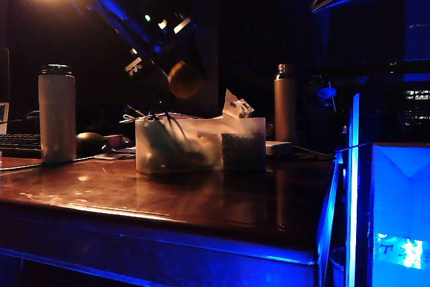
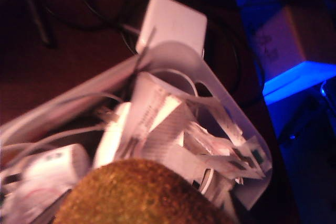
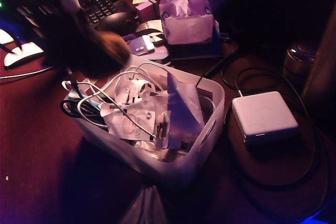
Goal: Pick up the kiwi and place it into the translucent box.
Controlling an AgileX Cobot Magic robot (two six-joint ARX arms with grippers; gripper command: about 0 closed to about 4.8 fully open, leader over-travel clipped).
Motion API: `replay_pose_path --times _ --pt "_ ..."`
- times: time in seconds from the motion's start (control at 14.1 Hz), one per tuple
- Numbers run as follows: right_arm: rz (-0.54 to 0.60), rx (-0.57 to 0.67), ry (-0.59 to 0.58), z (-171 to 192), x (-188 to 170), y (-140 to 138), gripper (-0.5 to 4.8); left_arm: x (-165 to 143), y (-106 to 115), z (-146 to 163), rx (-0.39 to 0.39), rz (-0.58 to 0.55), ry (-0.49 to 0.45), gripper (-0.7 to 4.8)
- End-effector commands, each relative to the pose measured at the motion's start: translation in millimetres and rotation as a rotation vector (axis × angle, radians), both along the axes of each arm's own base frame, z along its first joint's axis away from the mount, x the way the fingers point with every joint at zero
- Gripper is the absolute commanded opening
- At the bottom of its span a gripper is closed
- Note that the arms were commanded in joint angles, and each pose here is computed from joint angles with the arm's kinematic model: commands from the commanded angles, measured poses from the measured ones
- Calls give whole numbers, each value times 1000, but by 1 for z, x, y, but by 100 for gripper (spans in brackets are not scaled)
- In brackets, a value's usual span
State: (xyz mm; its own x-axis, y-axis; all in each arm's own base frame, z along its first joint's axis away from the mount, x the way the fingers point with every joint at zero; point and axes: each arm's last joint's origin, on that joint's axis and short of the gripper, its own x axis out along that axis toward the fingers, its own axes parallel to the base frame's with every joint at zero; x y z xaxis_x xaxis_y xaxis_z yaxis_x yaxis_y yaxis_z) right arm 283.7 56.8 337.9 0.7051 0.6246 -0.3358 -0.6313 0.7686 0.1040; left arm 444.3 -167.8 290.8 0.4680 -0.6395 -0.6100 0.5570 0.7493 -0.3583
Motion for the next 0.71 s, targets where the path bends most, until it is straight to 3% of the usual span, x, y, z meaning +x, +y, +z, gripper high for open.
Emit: replay_pose_path --times 0.07,0.43,0.5,0.71 --pt "2 1 -23 4 -1 0 -1 1 -1 3 2 24 -28 372" --pt "2 1 -24 4 -1 0 -1 2 -1 5 -3 28 -37 382" --pt "2 1 -24 4 -1 0 -1 3 -2 5 -6 30 -43 474" --pt "2 1 -24 4 -1 0 -1 3 -2 6 -9 30 -50 479"
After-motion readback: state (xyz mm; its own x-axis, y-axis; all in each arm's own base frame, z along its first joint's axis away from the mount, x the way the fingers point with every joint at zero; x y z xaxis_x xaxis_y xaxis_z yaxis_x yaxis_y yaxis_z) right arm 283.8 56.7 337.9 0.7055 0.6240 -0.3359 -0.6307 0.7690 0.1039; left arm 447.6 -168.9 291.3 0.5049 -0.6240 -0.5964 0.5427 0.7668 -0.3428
